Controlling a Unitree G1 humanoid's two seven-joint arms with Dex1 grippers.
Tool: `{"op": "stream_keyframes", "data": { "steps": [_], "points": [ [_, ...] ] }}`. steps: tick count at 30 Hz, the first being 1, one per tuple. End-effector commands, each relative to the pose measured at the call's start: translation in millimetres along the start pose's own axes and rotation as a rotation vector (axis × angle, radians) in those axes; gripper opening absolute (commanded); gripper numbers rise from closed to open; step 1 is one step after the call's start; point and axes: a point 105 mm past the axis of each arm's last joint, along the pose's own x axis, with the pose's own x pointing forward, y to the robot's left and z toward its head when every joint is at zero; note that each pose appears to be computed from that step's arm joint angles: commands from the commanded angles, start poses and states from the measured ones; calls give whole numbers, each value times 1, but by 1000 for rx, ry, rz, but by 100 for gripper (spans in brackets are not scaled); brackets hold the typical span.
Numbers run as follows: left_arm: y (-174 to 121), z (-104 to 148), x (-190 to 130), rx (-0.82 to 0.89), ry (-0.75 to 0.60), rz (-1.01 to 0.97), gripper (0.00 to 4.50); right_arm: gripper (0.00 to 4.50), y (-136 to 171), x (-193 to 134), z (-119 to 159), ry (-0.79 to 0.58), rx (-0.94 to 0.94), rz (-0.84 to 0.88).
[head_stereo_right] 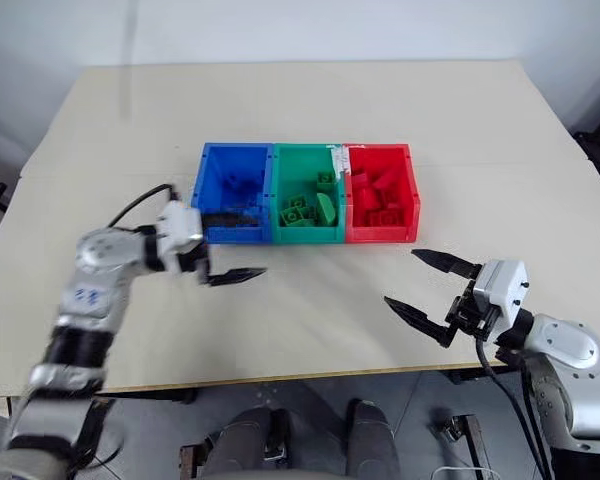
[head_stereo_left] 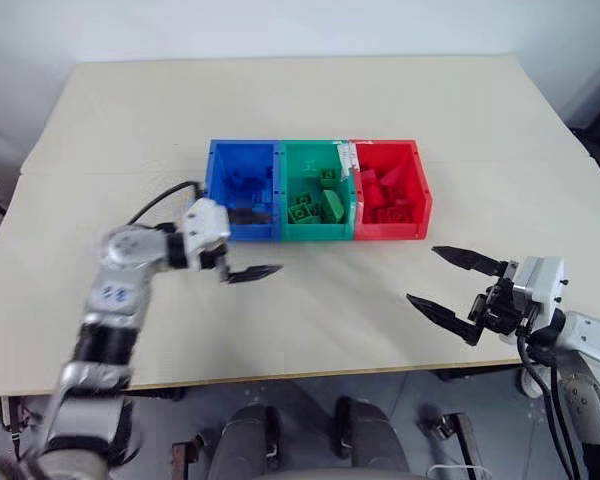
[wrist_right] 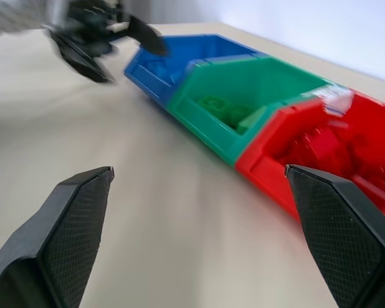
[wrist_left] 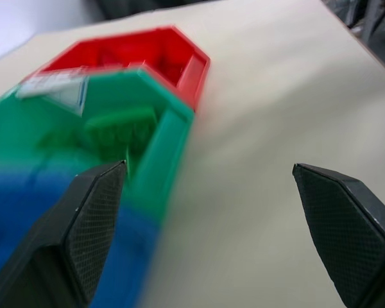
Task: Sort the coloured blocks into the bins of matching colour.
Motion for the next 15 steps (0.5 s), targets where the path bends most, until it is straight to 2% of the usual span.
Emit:
{"op": "stream_keyframes", "data": {
  "steps": [1,4,7,15],
  "points": [
    [-3,7,-29,4,30,79,441,450,-2,0,1,0,-26,62],
    [-8,-13,-62,-61,114,179,441,450,-4,4,-4,9,-27,118],
    [-14,-25,-78,-84,151,235,441,450,-9,4,-10,18,-33,133],
    [-20,-27,-77,-58,163,276,441,450,-20,-2,-13,30,-49,110]
  ]
}}
